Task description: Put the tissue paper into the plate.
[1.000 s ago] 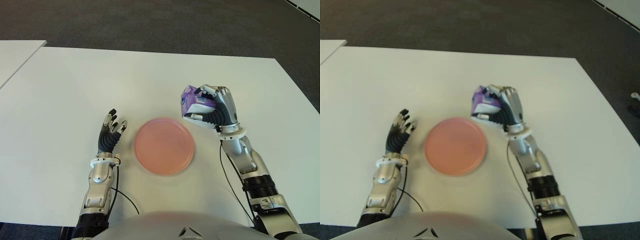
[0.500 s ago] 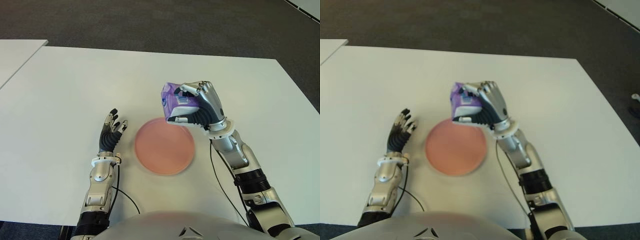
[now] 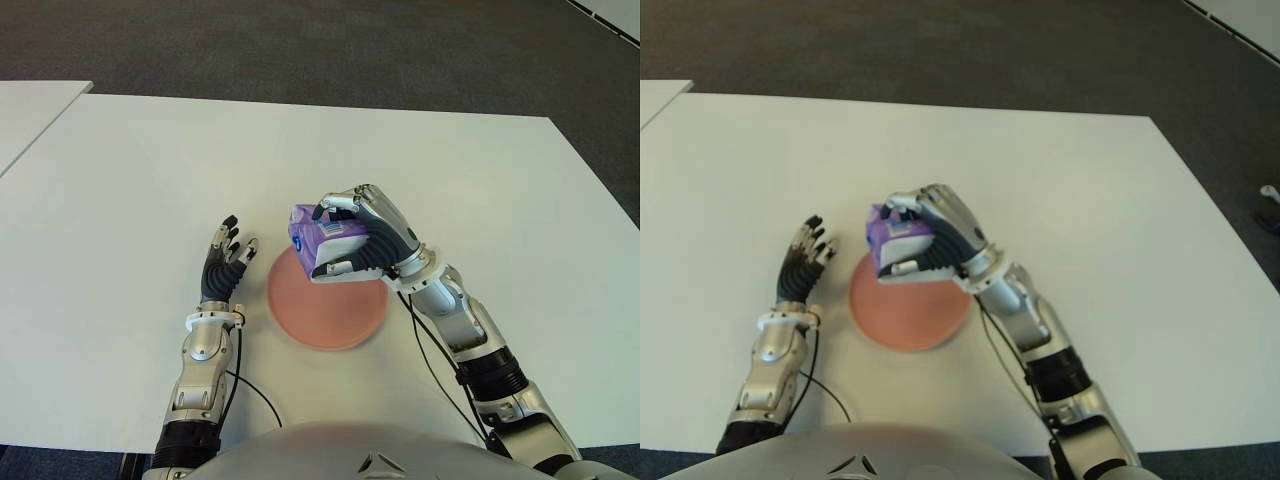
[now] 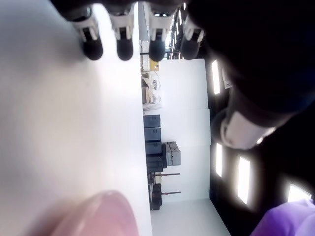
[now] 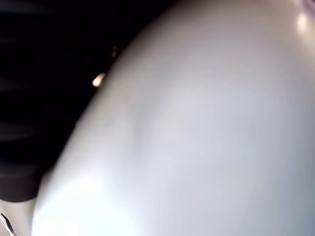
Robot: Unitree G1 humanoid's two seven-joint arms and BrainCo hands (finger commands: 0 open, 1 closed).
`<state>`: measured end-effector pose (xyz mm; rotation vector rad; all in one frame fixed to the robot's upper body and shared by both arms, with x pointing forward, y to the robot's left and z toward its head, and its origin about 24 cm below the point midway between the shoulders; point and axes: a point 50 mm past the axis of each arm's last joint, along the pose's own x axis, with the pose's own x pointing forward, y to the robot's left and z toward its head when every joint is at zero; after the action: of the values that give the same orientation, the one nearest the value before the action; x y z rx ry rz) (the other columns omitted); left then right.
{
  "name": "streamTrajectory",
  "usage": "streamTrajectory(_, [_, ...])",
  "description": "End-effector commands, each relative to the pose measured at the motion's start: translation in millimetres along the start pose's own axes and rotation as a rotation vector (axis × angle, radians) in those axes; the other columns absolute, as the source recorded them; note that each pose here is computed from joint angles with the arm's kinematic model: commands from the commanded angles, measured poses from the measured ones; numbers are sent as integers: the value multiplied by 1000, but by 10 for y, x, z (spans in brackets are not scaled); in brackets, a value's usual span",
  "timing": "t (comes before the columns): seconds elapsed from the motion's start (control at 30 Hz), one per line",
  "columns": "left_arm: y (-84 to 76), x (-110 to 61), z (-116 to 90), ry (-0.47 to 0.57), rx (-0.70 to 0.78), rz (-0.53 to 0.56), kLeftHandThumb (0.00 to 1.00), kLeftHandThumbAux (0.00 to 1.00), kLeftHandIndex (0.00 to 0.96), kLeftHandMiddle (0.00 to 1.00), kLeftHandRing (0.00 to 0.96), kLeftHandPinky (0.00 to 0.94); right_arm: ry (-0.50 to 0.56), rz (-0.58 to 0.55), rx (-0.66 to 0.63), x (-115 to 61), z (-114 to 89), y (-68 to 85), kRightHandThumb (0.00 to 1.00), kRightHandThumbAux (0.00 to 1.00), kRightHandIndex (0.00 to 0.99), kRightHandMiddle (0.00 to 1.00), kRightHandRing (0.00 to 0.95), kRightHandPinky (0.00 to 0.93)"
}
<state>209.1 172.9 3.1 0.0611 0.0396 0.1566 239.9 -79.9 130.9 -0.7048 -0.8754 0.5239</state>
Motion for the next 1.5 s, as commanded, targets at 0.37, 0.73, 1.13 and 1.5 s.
streamTrajectory(0.37, [4, -18, -55, 21, 25, -1, 0, 591, 0, 0, 0, 0, 6, 45, 24, 18, 35, 99, 744, 709, 440, 826, 831, 837])
streamTrajectory(0.73, [14, -22, -56, 28, 21, -10, 0, 573, 0, 0, 0, 0, 92, 149, 37, -23, -30, 159, 744, 709, 440, 816, 820, 820])
streamTrajectory(1.13, [17, -24, -43, 21, 21, -4, 0, 572, 0, 0, 0, 0, 162, 142, -10, -71, -156, 257, 745, 709, 441, 820, 822, 821])
streamTrajectory(1.5, [24, -32, -22, 22, 17, 1, 0, 571, 0, 0, 0, 0, 203, 115, -22, -117, -248, 308, 745, 709, 441, 833, 834, 832])
